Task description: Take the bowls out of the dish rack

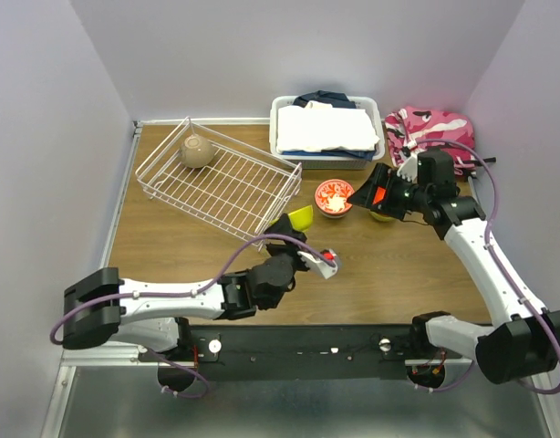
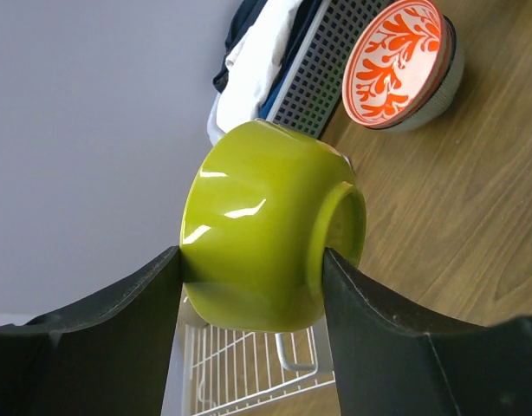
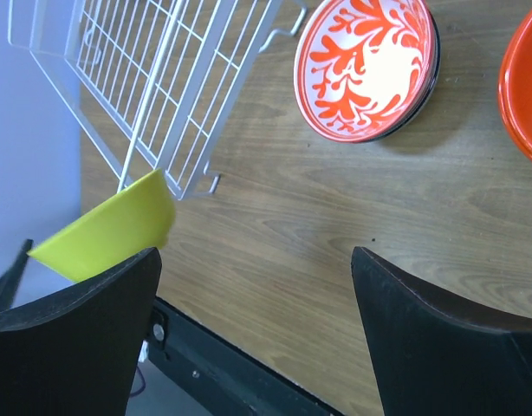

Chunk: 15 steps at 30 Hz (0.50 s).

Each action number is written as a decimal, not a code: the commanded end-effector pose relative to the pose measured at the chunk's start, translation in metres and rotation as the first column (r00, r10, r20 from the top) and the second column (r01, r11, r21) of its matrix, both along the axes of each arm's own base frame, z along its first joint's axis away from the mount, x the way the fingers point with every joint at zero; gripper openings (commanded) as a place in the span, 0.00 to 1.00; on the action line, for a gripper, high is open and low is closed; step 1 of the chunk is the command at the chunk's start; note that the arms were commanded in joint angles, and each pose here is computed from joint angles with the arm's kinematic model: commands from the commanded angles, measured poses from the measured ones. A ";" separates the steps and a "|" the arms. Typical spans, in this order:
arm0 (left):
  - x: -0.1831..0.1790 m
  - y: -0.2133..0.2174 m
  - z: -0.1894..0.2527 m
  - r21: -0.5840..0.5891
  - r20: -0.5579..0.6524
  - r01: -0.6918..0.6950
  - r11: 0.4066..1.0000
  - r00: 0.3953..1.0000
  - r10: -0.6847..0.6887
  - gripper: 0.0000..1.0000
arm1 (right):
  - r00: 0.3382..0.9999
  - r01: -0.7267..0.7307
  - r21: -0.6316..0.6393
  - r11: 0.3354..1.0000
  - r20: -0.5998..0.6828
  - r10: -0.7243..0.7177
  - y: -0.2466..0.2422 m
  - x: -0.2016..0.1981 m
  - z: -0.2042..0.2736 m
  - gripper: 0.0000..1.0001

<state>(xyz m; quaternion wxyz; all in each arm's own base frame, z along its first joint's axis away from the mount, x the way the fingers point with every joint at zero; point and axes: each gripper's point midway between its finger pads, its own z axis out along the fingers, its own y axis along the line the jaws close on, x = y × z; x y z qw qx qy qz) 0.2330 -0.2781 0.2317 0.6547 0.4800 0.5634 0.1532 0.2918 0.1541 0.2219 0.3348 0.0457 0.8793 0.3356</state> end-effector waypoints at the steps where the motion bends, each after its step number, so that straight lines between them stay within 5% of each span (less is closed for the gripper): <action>1: -0.007 -0.006 0.009 0.026 0.110 -0.039 0.999 0.993 0.036 0.57 | 0.995 -0.056 -0.011 0.998 -0.086 0.055 0.008 -0.011 -0.006 0.96; 15: -0.039 -0.035 -0.048 0.173 0.091 0.068 0.983 0.992 -0.085 0.57 | 0.969 -0.162 -0.054 0.985 -0.196 0.149 0.044 -0.005 -0.017 0.93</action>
